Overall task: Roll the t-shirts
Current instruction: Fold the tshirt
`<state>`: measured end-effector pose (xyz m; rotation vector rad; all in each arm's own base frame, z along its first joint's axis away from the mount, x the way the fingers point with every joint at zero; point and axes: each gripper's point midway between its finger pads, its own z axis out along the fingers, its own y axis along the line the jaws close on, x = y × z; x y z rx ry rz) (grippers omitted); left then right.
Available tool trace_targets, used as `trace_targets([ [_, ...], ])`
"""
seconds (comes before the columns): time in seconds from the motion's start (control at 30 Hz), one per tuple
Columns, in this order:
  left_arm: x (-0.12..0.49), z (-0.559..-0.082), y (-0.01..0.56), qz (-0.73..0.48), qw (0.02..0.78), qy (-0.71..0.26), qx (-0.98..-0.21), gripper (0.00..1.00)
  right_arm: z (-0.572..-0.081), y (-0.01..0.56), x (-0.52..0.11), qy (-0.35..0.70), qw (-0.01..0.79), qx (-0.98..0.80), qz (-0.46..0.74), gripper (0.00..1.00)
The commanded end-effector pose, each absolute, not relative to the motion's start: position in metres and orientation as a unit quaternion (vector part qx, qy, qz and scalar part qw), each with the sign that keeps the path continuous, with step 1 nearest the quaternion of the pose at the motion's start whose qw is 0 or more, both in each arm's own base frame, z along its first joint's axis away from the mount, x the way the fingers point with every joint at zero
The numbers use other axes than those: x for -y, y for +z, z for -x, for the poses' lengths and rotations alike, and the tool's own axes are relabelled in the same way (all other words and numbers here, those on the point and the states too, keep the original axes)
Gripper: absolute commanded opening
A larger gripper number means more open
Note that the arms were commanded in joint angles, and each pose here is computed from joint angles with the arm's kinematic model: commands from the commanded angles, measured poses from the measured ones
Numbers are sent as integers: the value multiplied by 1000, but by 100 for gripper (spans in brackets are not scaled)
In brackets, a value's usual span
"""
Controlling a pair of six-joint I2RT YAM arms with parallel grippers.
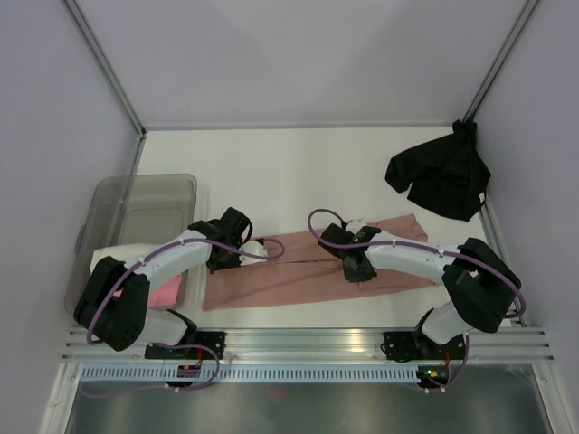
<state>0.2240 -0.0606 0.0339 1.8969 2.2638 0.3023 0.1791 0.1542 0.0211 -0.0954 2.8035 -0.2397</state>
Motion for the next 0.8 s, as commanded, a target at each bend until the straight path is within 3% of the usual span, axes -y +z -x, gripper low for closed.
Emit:
trace_targets([
  [0.0,60,-217,32,-634,84,90,-764,2,-181,28,-140,-113,184,-976,-5,14],
  [0.17,60,-219,30,-635,80,91,-763,2,-177,22,-144,-106,165,-980,14,1],
  [0.43,51,-225,30,-637,84,97,-761,2,-168,45,-138,-121,130,-982,70,0],
  [0.77,49,-222,25,-633,80,89,-765,2,-163,17,-163,-59,112,-990,68,0],
])
